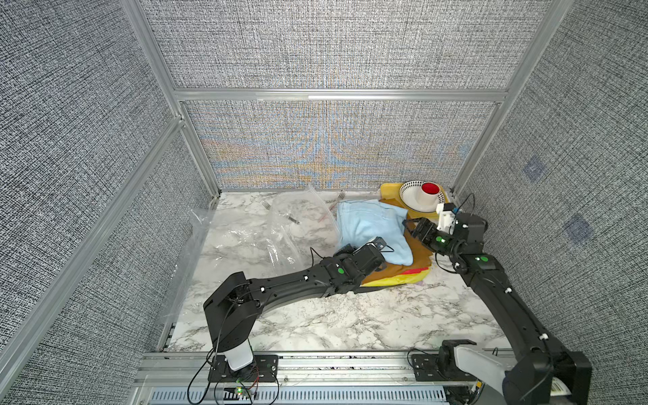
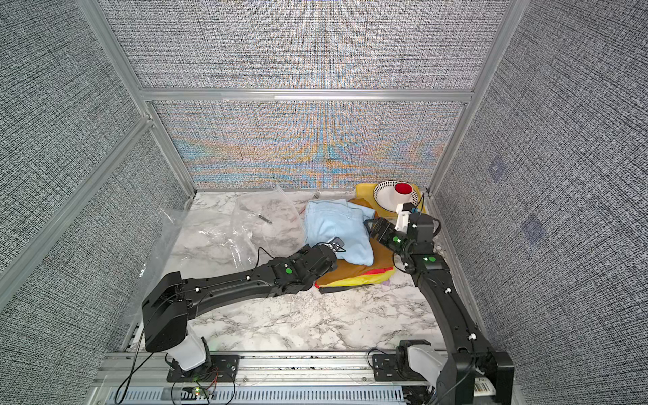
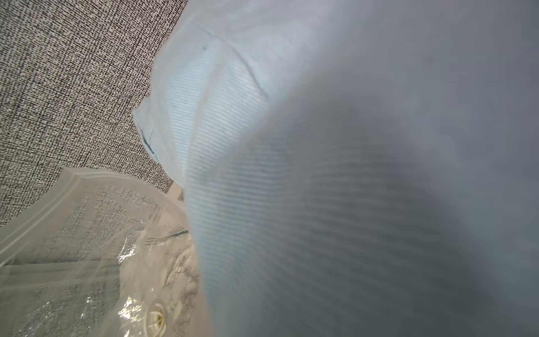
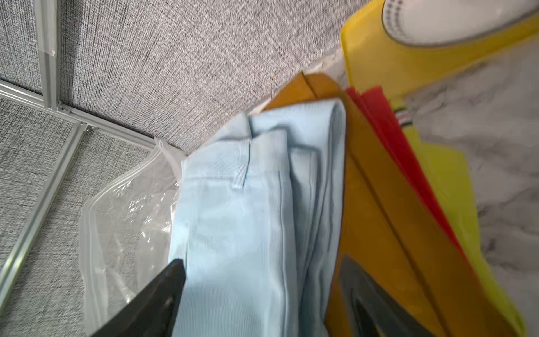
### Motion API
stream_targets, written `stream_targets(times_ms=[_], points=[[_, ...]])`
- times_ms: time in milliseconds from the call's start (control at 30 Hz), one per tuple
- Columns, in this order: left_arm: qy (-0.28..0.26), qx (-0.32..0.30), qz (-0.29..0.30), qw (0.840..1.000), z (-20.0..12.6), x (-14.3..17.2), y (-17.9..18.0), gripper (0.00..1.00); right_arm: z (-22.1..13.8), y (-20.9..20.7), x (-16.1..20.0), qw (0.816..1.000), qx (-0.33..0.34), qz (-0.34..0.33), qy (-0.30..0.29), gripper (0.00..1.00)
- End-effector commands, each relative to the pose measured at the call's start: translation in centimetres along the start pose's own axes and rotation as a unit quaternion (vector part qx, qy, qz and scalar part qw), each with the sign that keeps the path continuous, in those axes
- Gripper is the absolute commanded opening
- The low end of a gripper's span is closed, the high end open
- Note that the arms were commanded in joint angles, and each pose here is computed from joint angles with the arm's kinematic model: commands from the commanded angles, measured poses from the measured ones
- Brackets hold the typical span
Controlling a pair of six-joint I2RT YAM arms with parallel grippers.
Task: Take the trousers out of the vacuum bag
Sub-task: Place the trousers at the center of the board.
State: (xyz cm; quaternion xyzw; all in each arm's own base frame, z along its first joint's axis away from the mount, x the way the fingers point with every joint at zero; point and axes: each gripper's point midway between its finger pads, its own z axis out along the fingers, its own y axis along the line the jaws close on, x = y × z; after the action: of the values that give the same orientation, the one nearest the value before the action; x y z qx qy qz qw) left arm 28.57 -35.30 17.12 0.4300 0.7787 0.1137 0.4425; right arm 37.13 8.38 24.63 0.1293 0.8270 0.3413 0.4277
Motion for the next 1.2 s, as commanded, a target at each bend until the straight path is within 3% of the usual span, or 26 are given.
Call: stream_targets(times_ms=[0,367,700,1000,1167], points=[[0.02,-0.012,0.031,0.999,-0.1,1.2,0.5,0.09,2.0,-0.6,-2.0,0.997,0.009,-0.074,-0.009,0.86],[0.024,-0.017,0.051,0.998,-0.3,1.8,0.8,0.08,8.8,-4.2,-4.9,0.994,0.009,-0.104,0.021,0.77],[0.028,-0.019,0.066,0.997,0.4,1.6,0.4,0.07,9.5,-3.2,-4.3,0.993,-0.039,-0.105,0.045,0.57],[0.028,-0.024,0.067,0.997,0.4,1.7,0.5,0.07,9.7,-3.8,-3.1,0.991,-0.038,-0.106,0.067,0.54],[0.029,-0.025,0.069,0.997,0.3,1.9,0.6,0.07,9.7,-3.9,-2.4,0.99,-0.044,-0.113,0.079,0.36]])
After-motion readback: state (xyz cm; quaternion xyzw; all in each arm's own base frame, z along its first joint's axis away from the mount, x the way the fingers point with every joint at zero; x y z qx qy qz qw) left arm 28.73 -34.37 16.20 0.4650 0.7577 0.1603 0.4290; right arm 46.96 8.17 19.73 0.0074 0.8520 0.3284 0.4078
